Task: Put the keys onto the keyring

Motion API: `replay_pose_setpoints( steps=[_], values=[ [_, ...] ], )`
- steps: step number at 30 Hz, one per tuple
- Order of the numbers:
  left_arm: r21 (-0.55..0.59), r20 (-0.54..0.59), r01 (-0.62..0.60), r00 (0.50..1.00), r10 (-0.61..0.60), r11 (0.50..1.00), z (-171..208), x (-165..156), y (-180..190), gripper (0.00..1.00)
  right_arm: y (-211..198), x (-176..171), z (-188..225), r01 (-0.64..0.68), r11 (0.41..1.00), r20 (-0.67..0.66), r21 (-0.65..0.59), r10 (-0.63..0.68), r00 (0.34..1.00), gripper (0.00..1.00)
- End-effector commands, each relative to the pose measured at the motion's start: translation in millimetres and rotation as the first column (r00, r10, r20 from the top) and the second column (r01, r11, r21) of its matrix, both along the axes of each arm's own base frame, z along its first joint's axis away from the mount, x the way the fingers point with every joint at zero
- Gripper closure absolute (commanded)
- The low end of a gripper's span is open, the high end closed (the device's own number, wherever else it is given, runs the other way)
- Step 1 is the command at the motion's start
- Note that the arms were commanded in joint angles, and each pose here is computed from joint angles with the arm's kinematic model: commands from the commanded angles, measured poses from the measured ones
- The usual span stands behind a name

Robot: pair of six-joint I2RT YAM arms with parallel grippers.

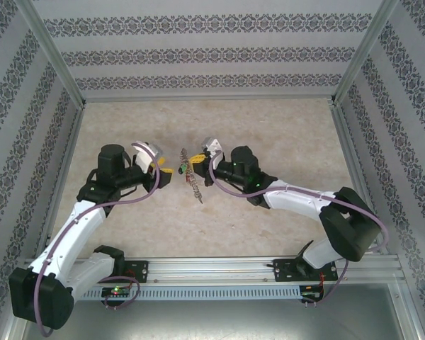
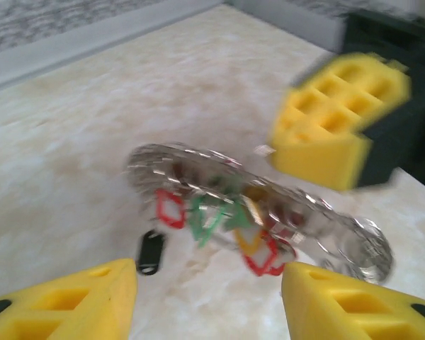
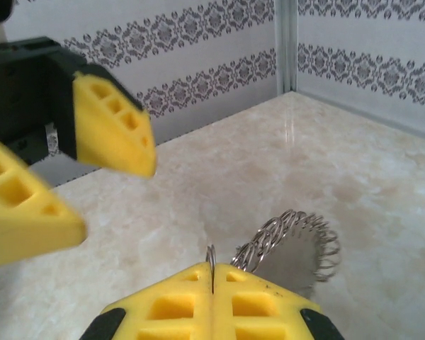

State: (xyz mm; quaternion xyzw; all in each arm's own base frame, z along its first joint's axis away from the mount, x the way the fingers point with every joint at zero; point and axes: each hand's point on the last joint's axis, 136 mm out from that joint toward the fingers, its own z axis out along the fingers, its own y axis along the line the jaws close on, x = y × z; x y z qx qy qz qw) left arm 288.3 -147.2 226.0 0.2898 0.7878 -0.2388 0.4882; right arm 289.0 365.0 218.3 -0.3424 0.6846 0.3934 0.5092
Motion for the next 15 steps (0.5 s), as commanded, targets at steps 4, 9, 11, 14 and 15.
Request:
replay_pose_setpoints(
  steps=[4,9,11,14,15],
  values=[
    [0.038,-0.023,-0.548,0.835,0.549,0.836,-1.2,27.6,96.6,0.31,51.7,1.0,-1.3,-0.01,0.995,-0.062,0.096,0.016,0.998,1.0],
    [0.052,-0.163,-0.662,0.733,0.66,0.748,-23.5,23.2,129.3,0.32,72.5,8.7,0.9,0.005,0.98,-0.142,0.199,0.024,0.99,1.0],
    [0.034,-0.214,-0.652,0.735,0.643,0.757,-28.9,24.1,126.1,0.32,70.4,13.8,-8.5,0.03,0.978,-0.192,0.206,0.011,0.981,1.0],
    [0.007,-0.265,-0.622,0.754,0.601,0.783,-35.0,26.9,115.9,0.32,59.7,15.9,-31.6,0.045,0.983,-0.235,0.175,-0.003,0.972,1.0],
    [-0.007,-0.282,-0.607,0.764,0.581,0.795,-37.2,28.7,111.3,0.32,54.6,15.6,-42.1,0.046,0.987,-0.252,0.156,-0.005,0.968,1.0]
  ],
)
